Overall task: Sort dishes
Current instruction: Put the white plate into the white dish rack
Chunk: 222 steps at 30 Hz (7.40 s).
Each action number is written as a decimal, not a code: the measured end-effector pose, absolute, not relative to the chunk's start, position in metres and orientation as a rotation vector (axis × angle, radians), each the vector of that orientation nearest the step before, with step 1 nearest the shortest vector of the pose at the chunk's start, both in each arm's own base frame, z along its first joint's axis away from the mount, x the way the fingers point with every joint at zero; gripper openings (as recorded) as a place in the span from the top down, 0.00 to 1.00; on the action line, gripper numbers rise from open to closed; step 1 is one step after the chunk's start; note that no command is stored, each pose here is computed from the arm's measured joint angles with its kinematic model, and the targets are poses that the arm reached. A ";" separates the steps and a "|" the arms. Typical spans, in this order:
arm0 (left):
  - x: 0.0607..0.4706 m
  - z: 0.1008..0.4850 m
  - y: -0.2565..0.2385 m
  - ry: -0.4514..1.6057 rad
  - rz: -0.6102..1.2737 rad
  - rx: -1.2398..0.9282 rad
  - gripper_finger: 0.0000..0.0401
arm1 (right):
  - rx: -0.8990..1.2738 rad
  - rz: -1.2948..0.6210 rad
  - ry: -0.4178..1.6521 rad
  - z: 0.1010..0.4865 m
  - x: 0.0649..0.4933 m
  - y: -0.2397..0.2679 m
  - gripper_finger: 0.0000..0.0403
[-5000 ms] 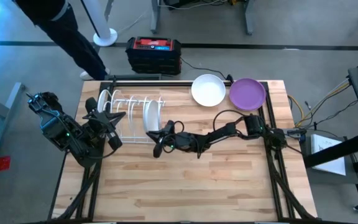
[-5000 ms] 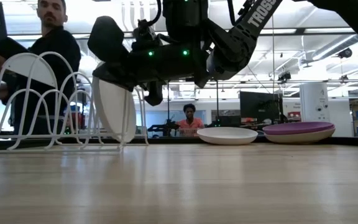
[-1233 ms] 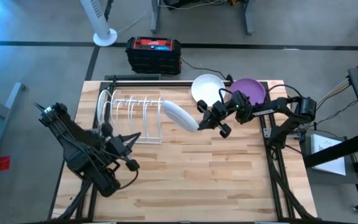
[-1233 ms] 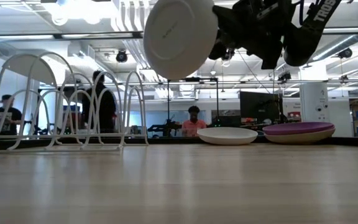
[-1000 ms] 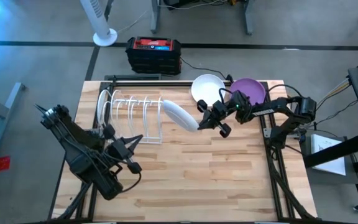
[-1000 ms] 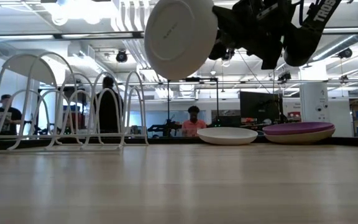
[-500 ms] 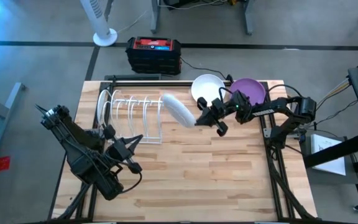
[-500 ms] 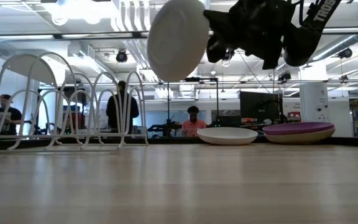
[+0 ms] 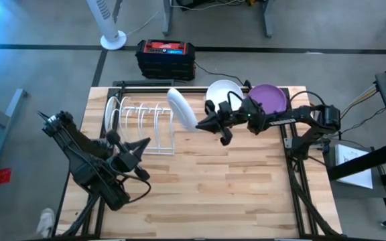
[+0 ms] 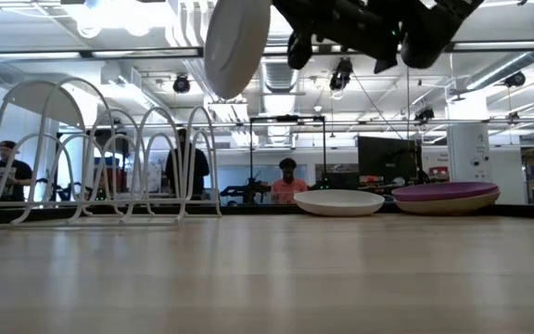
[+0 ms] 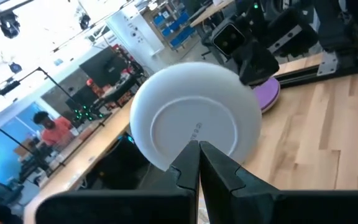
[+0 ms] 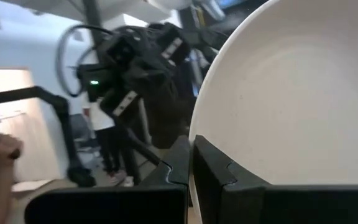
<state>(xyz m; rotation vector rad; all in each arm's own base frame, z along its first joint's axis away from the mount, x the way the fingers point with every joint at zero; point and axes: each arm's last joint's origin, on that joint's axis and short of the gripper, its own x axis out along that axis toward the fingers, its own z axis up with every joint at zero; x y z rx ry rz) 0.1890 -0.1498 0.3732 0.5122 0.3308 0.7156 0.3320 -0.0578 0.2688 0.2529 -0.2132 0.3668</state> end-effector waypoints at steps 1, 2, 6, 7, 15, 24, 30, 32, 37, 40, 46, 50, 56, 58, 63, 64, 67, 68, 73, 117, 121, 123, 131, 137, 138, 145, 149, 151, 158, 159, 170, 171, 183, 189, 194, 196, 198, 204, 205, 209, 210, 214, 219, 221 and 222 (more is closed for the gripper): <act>0.188 0.372 -0.149 0.334 0.715 0.521 1.00 | 0.249 0.344 -0.201 0.271 0.335 -0.056 1.00; 0.187 0.370 -0.148 0.338 0.714 0.532 1.00 | 0.243 0.317 -0.189 0.273 0.339 -0.054 1.00; 0.183 0.362 -0.144 0.351 0.713 0.561 1.00 | 0.211 0.220 -0.140 0.281 0.350 -0.046 1.00; 0.182 0.360 -0.142 0.354 0.713 0.568 1.00 | 0.201 0.210 -0.138 0.284 0.352 -0.044 1.00; 0.164 0.344 -0.125 0.352 0.719 0.557 1.00 | 0.191 0.225 -0.183 0.303 0.358 -0.039 1.00; 0.144 0.333 -0.104 0.325 0.731 0.472 1.00 | 0.250 0.072 -0.207 0.303 0.360 -0.044 1.00; 0.135 0.326 -0.096 0.316 0.735 0.444 1.00 | 0.286 0.067 -0.212 0.302 0.380 -0.041 1.00; 0.132 0.323 -0.093 0.314 0.735 0.441 1.00 | 0.293 0.081 -0.216 0.302 0.391 -0.038 1.00; 0.126 0.314 -0.086 0.316 0.738 0.436 1.00 | 0.268 0.104 -0.208 0.300 0.417 -0.030 1.00; 0.122 0.307 -0.082 0.342 0.734 0.428 1.00 | 0.264 0.114 -0.219 0.300 0.430 -0.027 1.00; 0.114 0.296 -0.075 0.358 0.733 0.432 1.00 | 0.219 -0.010 -0.204 0.292 0.445 -0.020 1.00; 0.112 0.295 -0.072 0.360 0.732 0.425 1.00 | 0.185 -0.113 -0.208 0.290 0.447 -0.015 1.00; 0.111 0.295 -0.071 0.359 0.732 0.420 1.00 | 0.161 -0.153 -0.217 0.291 0.446 -0.007 1.00; 0.111 0.295 -0.071 0.360 0.732 0.422 1.00 | 0.162 -0.150 -0.219 0.291 0.446 -0.005 1.00; 0.111 0.292 -0.072 0.434 0.716 0.390 1.00 | 0.169 -0.154 -0.210 0.287 0.448 -0.006 1.00; 0.111 0.292 -0.072 0.445 0.713 0.390 1.00 | 0.171 -0.155 -0.210 0.287 0.448 -0.006 1.00; 0.111 0.292 -0.072 0.441 0.714 0.390 1.00 | 0.173 -0.170 -0.220 0.288 0.448 -0.006 1.00; 0.111 0.292 -0.072 0.441 0.714 0.390 1.00 | 0.174 -0.170 -0.223 0.288 0.448 -0.006 1.00; 0.111 0.292 -0.072 0.440 0.714 0.389 1.00 | 0.191 -0.164 -0.228 0.288 0.448 -0.004 1.00; 0.126 0.289 -0.086 0.203 0.760 0.398 1.00 | 0.144 -0.226 -0.235 0.277 0.442 0.001 1.00; 0.126 0.289 -0.087 0.202 0.760 0.396 1.00 | 0.145 -0.231 -0.239 0.277 0.442 0.000 1.00; 0.127 0.289 -0.087 0.202 0.760 0.395 1.00 | 0.145 -0.230 -0.241 0.277 0.442 0.000 1.00; 0.127 0.289 -0.087 0.200 0.760 0.391 1.00 | 0.177 -0.136 -0.311 0.272 0.446 0.003 1.00; 0.127 0.289 -0.087 0.197 0.761 0.384 1.00 | 0.210 -0.160 -0.321 0.255 0.453 0.002 1.00; 0.127 0.289 -0.087 0.198 0.761 0.384 1.00 | 0.217 -0.166 -0.318 0.252 0.454 0.001 1.00; 0.127 0.289 -0.087 0.199 0.760 0.388 1.00 | 0.219 -0.181 -0.308 0.243 0.457 0.002 1.00; 0.127 0.289 -0.087 0.199 0.760 0.388 1.00 | 0.218 -0.188 -0.288 0.235 0.459 0.003 1.00; 0.127 0.290 -0.087 0.198 0.761 0.388 1.00 | 0.221 -0.186 -0.275 0.229 0.461 0.004 1.00; 0.127 0.290 -0.087 0.198 0.761 0.388 1.00 | 0.250 -0.184 -0.223 0.196 0.469 0.007 1.00; 0.127 0.290 -0.087 0.198 0.761 0.388 1.00 | 0.261 -0.183 -0.219 0.191 0.470 0.007 1.00; 0.127 0.290 -0.087 0.198 0.761 0.388 1.00 | 0.323 -0.198 -0.234 0.143 0.476 0.009 1.00; 0.127 0.290 -0.087 0.199 0.761 0.389 1.00 | 0.323 -0.199 -0.231 0.140 0.476 0.010 1.00; 0.127 0.289 -0.087 0.199 0.761 0.389 1.00 | 0.312 -0.219 -0.234 0.138 0.476 0.012 1.00; 0.127 0.289 -0.087 0.199 0.761 0.389 1.00 | 0.311 -0.220 -0.235 0.138 0.476 0.012 1.00; 0.127 0.289 -0.087 0.199 0.761 0.389 1.00 | 0.312 -0.222 -0.236 0.138 0.476 0.011 1.00; 0.127 0.289 -0.087 0.199 0.761 0.389 1.00 | 0.312 -0.226 -0.237 0.138 0.476 0.011 1.00; 0.127 0.289 -0.087 0.199 0.761 0.389 1.00 | 0.312 -0.227 -0.237 0.138 0.476 0.011 1.00; 0.127 0.289 -0.087 0.199 0.761 0.389 1.00 | 0.313 -0.237 -0.238 0.138 0.475 0.011 1.00; 0.127 0.289 -0.087 0.199 0.760 0.389 1.00 | 0.313 -0.238 -0.238 0.138 0.475 0.011 1.00; 0.127 0.289 -0.087 0.199 0.761 0.389 1.00 | 0.314 -0.240 -0.239 0.139 0.475 0.011 1.00; 0.127 0.289 -0.087 0.199 0.761 0.390 1.00 | 0.314 -0.240 -0.239 0.139 0.475 0.011 1.00; 0.127 0.289 -0.087 0.199 0.761 0.389 1.00 | 0.314 -0.241 -0.239 0.139 0.475 0.011 1.00; 0.127 0.289 -0.087 0.199 0.761 0.389 1.00 | 0.314 -0.241 -0.240 0.139 0.475 0.011 1.00; 0.127 0.289 -0.087 0.199 0.761 0.389 1.00 | 0.320 -0.240 -0.242 0.140 0.475 0.011 1.00; 0.127 0.289 -0.087 0.199 0.760 0.390 1.00 | 0.325 -0.239 -0.245 0.141 0.475 0.011 1.00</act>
